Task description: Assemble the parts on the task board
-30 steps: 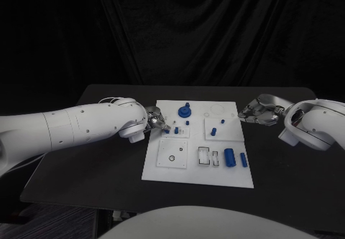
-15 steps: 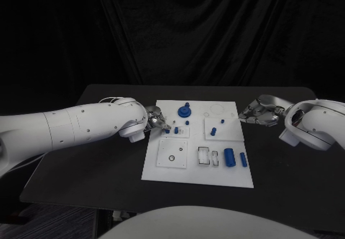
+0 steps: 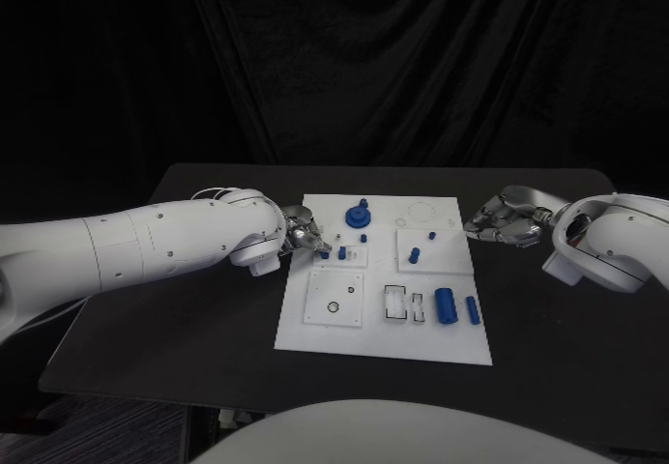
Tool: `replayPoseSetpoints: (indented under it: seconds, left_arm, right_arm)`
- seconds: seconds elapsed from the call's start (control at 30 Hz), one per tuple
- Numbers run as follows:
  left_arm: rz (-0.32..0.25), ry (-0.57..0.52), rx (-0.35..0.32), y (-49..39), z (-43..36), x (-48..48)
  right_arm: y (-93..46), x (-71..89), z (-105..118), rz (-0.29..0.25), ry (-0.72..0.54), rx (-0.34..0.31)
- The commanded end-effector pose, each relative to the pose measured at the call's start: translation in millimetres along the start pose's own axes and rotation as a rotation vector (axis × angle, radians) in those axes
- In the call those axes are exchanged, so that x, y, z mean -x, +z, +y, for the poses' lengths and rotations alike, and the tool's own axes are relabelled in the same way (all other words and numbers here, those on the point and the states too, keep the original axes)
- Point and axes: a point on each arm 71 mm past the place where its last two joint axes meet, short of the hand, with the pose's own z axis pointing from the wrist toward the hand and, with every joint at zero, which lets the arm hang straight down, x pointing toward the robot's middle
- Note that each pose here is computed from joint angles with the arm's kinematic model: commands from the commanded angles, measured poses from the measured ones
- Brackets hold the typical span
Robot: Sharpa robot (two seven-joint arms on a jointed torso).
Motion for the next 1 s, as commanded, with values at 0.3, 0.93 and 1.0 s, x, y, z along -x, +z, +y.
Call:
replayPoseSetpoints:
  seconds: [0.3,0.93,1.0]
  left_arm:
    - [0.023,0.065,0.045,1.9,12.1,-7.7]
    - [0.01,0.06,0.039,1.4,11.5,-7.6]
    - [0.017,0.064,0.035,1.2,9.6,-9.4]
  right_arm:
    - [-0.2,-1.9,-2.7,0.016,-0.005,-0.027]
    - [-0.1,-2.4,-2.7,0.02,-0.005,-0.028]
    - [-0.1,-2.6,-2.6,0.022,-0.005,-0.028]
